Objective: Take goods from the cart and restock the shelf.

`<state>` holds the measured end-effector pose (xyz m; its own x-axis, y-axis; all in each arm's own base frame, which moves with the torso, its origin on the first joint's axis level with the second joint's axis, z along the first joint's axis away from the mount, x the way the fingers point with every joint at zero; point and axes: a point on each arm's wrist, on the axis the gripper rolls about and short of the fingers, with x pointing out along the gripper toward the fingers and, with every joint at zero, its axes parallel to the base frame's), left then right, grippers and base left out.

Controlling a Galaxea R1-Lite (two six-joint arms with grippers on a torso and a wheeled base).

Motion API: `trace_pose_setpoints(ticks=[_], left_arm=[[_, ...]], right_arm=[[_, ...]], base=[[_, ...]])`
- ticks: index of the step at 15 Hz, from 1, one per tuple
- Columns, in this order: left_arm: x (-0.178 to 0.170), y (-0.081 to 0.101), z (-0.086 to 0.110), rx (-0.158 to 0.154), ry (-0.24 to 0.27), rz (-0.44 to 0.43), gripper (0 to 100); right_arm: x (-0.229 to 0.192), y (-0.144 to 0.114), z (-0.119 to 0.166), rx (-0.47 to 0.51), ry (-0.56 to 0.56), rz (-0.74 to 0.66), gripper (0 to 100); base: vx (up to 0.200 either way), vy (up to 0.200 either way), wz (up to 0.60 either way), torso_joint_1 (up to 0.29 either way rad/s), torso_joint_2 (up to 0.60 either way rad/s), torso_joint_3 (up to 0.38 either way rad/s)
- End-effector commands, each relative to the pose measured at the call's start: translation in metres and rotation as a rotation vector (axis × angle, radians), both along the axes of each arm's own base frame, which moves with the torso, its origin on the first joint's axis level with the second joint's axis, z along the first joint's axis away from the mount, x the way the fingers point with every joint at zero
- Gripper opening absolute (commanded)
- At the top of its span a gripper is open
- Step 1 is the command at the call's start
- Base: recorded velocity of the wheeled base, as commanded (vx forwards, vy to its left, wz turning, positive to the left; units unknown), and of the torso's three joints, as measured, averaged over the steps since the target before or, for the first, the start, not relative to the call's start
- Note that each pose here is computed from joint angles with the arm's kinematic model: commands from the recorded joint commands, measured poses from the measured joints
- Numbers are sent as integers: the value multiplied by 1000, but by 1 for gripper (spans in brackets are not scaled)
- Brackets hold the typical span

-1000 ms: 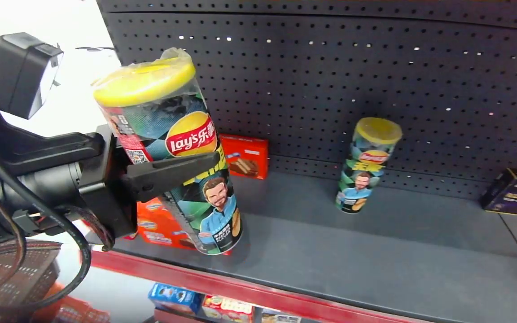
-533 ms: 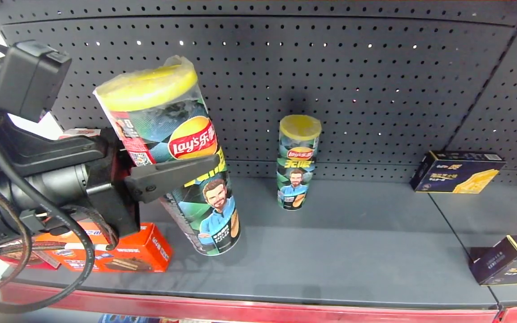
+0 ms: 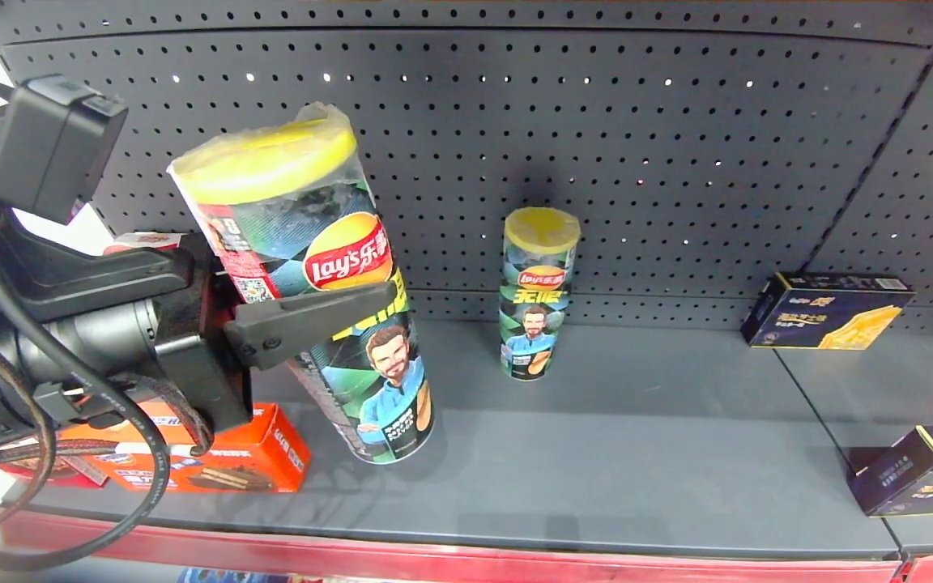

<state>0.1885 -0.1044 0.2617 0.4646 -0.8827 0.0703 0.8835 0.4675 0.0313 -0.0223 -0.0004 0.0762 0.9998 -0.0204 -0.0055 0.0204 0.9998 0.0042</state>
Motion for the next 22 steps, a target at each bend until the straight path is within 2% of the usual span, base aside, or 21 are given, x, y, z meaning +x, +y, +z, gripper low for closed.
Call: trace_pose_setpoints(ticks=[1, 7, 8, 9, 10, 11, 12, 14, 16, 19, 20, 22], left_arm=[[0, 0, -1, 1, 2, 1, 0], [-1, 2, -1, 0, 2, 1, 0], [2, 3, 1, -3, 2, 16, 0], [2, 4, 0, -4, 7, 22, 0], [2, 4, -2, -1, 13, 25, 0], [3, 5, -2, 0, 14, 27, 0], [4, 5, 0, -5, 5, 30, 0], [3, 6, -3, -1, 16, 32, 0], [2, 6, -4, 0, 18, 32, 0], [0, 7, -8, 5, 34, 27, 0], [-2, 7, -10, -4, 54, 23, 0], [-3, 8, -10, -6, 56, 21, 0]], right_arm=[[0, 0, 0, 0, -1, -1, 100], [0, 0, 1, -7, 2, 11, 100], [-2, 0, 12, -13, -15, 40, 100], [-5, 1, 42, -8, -64, 75, 100], [6, 1, 91, 31, -13, 140, 100], [30, 3, 126, 52, 42, 166, 100], [40, 5, 139, 53, 65, 224, 100], [76, 12, 148, 66, 156, 326, 100], [120, 24, 149, 54, 120, 422, 100], [176, 40, 152, 57, 88, 462, 100], [197, 46, 150, 53, 105, 482, 100], [218, 52, 159, 26, 93, 539, 100]], base=[[0, 0, 0, 0, 0, 0], [0, 0, 0, 0, 0, 0], [0, 0, 0, 0, 0, 0], [0, 0, 0, 0, 0, 0], [0, 0, 0, 0, 0, 0], [0, 0, 0, 0, 0, 0], [0, 0, 0, 0, 0, 0], [0, 0, 0, 0, 0, 0], [0, 0, 0, 0, 0, 0], [0, 0, 0, 0, 0, 0], [0, 0, 0, 0, 0, 0], [0, 0, 0, 0, 0, 0]])
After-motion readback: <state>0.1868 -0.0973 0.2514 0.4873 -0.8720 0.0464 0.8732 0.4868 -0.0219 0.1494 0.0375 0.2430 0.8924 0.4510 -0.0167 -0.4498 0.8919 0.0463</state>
